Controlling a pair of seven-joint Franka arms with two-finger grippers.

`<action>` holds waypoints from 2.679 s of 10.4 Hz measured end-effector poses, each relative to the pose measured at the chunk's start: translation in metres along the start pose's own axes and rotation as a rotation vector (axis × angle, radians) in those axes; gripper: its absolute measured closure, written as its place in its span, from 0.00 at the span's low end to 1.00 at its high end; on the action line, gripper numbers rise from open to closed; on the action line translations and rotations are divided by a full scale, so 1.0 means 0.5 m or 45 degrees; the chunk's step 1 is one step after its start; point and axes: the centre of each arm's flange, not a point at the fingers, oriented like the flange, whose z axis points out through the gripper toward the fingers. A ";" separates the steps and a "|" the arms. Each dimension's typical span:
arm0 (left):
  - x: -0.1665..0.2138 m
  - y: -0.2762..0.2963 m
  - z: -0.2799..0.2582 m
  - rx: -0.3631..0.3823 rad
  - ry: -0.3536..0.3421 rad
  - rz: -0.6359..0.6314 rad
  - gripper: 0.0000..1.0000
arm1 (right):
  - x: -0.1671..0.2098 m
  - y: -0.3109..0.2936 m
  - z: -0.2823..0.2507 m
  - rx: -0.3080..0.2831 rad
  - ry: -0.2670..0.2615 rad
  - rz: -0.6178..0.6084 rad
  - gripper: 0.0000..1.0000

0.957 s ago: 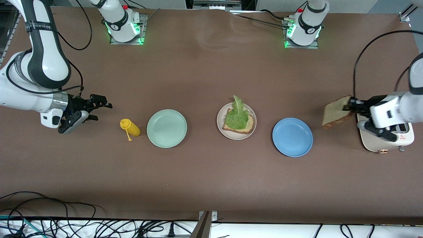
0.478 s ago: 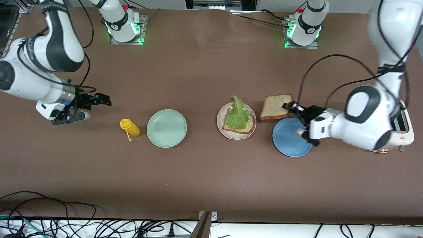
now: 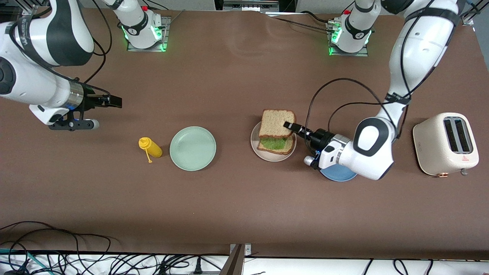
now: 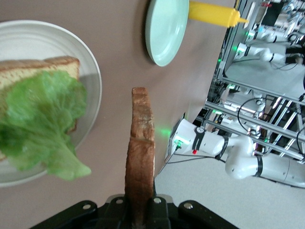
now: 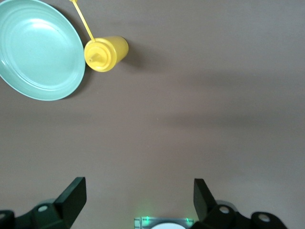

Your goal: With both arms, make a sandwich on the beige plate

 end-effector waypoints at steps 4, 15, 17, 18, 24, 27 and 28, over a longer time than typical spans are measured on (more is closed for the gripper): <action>0.034 -0.152 0.056 -0.132 0.036 0.129 0.91 | -0.017 -0.013 -0.018 -0.031 -0.023 0.019 0.00; 0.002 -0.136 -0.118 0.299 0.032 0.236 0.00 | 0.008 0.021 -0.032 -0.011 0.017 0.062 0.00; -0.013 -0.102 -0.161 0.393 0.043 0.257 0.00 | 0.009 0.022 -0.030 -0.014 0.015 0.063 0.00; -0.022 -0.082 -0.181 0.453 0.047 0.249 0.00 | 0.009 0.021 -0.030 -0.014 0.014 0.062 0.00; -0.155 0.189 -0.344 1.070 0.163 0.061 0.00 | 0.007 -0.011 -0.026 -0.054 0.010 0.022 0.00; -0.259 0.339 -0.383 1.290 0.202 0.032 0.00 | 0.004 -0.018 -0.029 -0.060 0.017 0.014 0.00; -0.283 0.389 -0.377 1.338 0.232 0.042 0.00 | 0.003 -0.018 -0.030 -0.061 0.018 0.014 0.00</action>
